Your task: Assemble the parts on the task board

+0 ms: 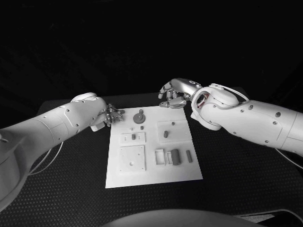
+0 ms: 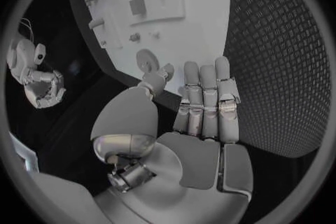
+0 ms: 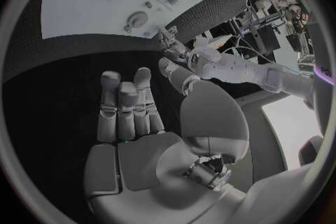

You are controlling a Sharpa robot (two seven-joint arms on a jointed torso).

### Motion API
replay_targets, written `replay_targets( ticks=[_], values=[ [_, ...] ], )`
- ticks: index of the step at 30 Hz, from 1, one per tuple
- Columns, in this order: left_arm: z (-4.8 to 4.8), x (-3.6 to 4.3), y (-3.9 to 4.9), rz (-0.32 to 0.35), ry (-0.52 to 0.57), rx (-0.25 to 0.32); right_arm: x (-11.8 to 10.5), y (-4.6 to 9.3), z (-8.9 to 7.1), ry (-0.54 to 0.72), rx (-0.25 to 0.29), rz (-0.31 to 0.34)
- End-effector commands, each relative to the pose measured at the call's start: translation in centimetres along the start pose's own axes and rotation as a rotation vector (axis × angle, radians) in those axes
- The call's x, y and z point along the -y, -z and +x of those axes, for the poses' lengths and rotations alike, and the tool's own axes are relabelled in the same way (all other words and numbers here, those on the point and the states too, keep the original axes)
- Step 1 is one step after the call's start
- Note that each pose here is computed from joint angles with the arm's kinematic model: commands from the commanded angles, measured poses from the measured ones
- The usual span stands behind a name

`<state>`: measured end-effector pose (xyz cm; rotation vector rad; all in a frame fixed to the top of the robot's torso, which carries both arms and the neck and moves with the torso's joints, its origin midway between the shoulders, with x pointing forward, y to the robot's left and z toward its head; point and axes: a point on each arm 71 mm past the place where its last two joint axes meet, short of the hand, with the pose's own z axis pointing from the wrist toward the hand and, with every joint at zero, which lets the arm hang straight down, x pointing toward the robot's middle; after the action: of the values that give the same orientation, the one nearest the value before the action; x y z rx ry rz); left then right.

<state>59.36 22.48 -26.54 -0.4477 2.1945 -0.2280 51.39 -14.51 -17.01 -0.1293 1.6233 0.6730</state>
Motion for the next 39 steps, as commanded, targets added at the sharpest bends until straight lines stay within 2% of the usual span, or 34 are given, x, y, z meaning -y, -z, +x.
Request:
replay_targets(
  ticks=[1, 5, 9, 15, 19, 20, 27, 30, 35, 39],
  values=[
    [-2.13, 1.41, 0.67, 0.163, 0.032, 0.157, 0.1, 0.0, 0.0, 0.006, -0.003, -0.003],
    [-3.91, 2.08, 1.46, 0.259, 0.001, 0.272, 0.1, 0.1, -0.1, 0.006, -0.002, -0.003],
    [-4.80, 2.76, 2.04, 0.357, -0.090, 0.364, 0.2, 0.1, -0.1, 0.007, -0.001, -0.001],
    [-5.22, 3.73, 2.05, 0.437, -0.306, 0.474, 0.3, 0.0, 0.0, 0.007, -0.002, 0.000],
    [-4.69, 3.49, 1.52, 0.425, -0.408, 0.499, 0.2, -0.1, 0.0, 0.006, -0.001, 0.000],
    [-4.27, 3.45, 1.26, 0.422, -0.454, 0.504, 0.2, -0.1, 0.0, 0.006, -0.002, -0.001],
    [-2.54, 2.98, 0.29, 0.403, -0.575, 0.465, -0.1, -0.3, 0.1, 0.004, -0.003, -0.007],
    [-1.64, 2.46, -0.25, 0.367, -0.580, 0.411, -0.2, -0.3, 0.1, 0.004, -0.004, -0.009],
    [-1.09, 1.54, -0.74, 0.342, -0.580, 0.371, -0.3, -0.2, 0.1, 0.002, -0.003, -0.013],
    [-0.96, 1.47, -0.80, 0.347, -0.555, 0.351, -0.5, -0.2, 0.0, 0.002, -0.002, -0.015]
  ],
)
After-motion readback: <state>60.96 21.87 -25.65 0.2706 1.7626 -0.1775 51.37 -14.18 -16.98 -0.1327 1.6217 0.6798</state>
